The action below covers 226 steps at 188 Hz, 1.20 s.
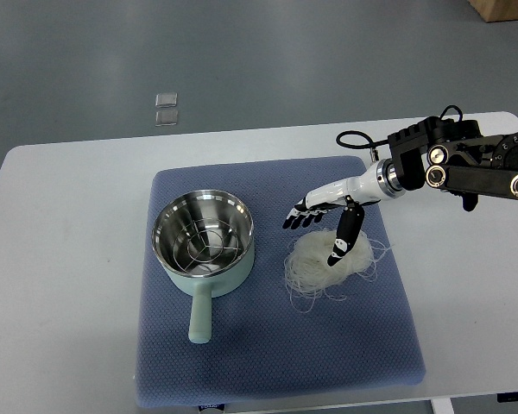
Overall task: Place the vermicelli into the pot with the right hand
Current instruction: 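Lower the right hand onto the vermicelli and close fingers around it, then lift the vermicelli and carry it toward the steel pot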
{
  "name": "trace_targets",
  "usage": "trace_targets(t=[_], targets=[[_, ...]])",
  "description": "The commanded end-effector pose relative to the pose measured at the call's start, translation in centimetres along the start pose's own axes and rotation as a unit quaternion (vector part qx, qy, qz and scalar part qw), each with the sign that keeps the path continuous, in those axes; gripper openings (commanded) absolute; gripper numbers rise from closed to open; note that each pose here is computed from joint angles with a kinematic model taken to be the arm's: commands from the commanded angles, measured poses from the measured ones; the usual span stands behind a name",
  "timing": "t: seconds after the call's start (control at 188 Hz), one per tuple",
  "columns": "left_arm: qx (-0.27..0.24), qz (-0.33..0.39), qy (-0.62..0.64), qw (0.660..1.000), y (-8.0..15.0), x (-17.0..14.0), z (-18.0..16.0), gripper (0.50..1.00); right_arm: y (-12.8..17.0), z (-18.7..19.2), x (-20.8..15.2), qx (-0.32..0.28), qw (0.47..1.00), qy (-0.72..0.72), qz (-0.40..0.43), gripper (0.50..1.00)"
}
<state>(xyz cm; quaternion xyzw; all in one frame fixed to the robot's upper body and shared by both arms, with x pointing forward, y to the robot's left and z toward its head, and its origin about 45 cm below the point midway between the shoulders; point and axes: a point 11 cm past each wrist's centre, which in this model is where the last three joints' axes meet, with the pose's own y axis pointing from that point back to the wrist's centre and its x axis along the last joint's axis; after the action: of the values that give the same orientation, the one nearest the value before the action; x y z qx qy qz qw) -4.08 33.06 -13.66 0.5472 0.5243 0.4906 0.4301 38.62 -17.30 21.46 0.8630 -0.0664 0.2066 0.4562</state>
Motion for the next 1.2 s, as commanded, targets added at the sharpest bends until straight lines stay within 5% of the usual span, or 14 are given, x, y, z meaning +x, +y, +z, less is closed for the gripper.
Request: trace_targets(t=[0.0,0.552,0.605,0.679,0.934,1.194], targets=[[0.0,0.0,0.0,1.0,0.0,0.0,0.0,1.0,-0.3,0.3,-0.6,0.005,1.0,-0.012,0.0,0.921],[0.001,0.001,0.001,1.0,0.0,0.1,-0.1,1.0,-2.4,2.5,-4.0,0.035,0.999,-0.008,0.023,0.893],[0.001,0.001,0.001,1.0,0.0,0.1,0.0,1.0,-2.6,2.8,-4.6,0.038,0.999,0.0,0.02,0.801],[0.0,0.002,0.001,1.0,0.0,0.1,0.0,1.0,-2.8,2.9,-5.2,0.047,0.999,0.01,0.024,0.5],[0.001,0.002,0.001,1.0,0.0,0.1,0.0,1.0,-1.4,3.2,-3.3,0.047,0.997,0.014,0.061,0.5],[0.0,0.004,0.002,1.0,0.0,0.2,0.0,1.0,6.4,-0.7,5.3,0.079,0.988,0.021,0.134,0.5]])
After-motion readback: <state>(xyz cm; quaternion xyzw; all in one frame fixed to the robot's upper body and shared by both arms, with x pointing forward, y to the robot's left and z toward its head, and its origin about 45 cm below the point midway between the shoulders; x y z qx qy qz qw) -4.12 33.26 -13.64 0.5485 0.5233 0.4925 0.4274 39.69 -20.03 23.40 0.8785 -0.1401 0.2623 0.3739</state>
